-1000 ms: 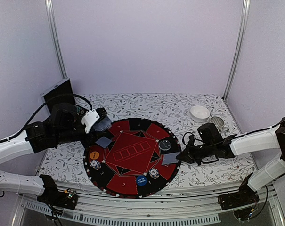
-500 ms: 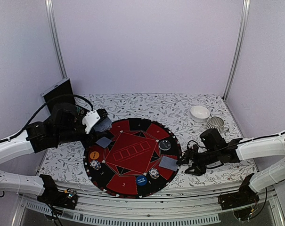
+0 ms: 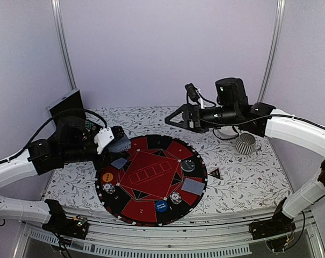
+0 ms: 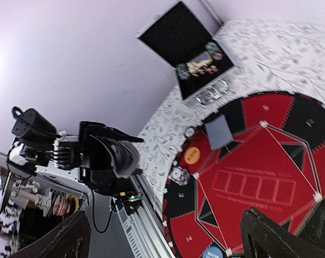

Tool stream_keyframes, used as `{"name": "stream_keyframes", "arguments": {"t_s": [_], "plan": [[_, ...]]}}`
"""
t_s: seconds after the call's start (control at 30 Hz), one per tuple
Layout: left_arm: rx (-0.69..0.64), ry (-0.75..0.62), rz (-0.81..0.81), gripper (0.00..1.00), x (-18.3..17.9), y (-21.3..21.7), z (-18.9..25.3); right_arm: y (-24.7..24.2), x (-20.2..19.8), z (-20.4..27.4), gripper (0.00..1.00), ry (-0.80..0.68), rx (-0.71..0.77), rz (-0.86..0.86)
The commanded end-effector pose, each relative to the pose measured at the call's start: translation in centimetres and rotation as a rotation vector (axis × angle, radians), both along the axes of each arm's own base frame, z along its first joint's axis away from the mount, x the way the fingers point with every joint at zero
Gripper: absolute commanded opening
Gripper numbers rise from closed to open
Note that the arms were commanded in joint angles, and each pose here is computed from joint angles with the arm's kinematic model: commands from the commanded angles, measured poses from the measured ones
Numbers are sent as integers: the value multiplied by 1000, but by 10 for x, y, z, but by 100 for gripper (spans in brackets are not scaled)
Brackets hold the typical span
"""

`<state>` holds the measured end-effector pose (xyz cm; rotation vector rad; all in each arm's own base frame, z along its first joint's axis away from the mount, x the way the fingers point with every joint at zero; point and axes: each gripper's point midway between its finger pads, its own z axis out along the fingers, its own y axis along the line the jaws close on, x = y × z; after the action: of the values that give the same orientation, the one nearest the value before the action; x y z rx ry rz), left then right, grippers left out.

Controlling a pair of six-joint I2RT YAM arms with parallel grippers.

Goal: Distribute texas hold em gaming equipment
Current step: Pick up the poker card from the face-down deck piles.

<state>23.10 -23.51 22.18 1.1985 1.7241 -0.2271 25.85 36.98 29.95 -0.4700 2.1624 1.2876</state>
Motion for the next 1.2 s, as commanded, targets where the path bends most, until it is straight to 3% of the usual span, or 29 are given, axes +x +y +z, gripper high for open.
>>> {"name": "stream_keyframes", "arguments": {"t_s": [0.0, 0.27, 0.53, 0.9, 1.17], "plan": [[-73, -62, -49, 45, -4, -5, 33, 54, -11, 24, 99, -170, 101, 312], [-59, -30, -45, 45, -1, -8, 28, 121, -22, 13, 99, -176, 120, 458], [-52, -23, -46, 44, 3, -13, 28, 154, -26, -15, 100, -136, 107, 495], [-56, -22, -57, 44, 2, -14, 29, 163, 10, -39, 95, -167, -27, 350], [-45, -23, -40, 44, 3, -11, 26, 149, 6, -25, 90, -215, -62, 343]]}}
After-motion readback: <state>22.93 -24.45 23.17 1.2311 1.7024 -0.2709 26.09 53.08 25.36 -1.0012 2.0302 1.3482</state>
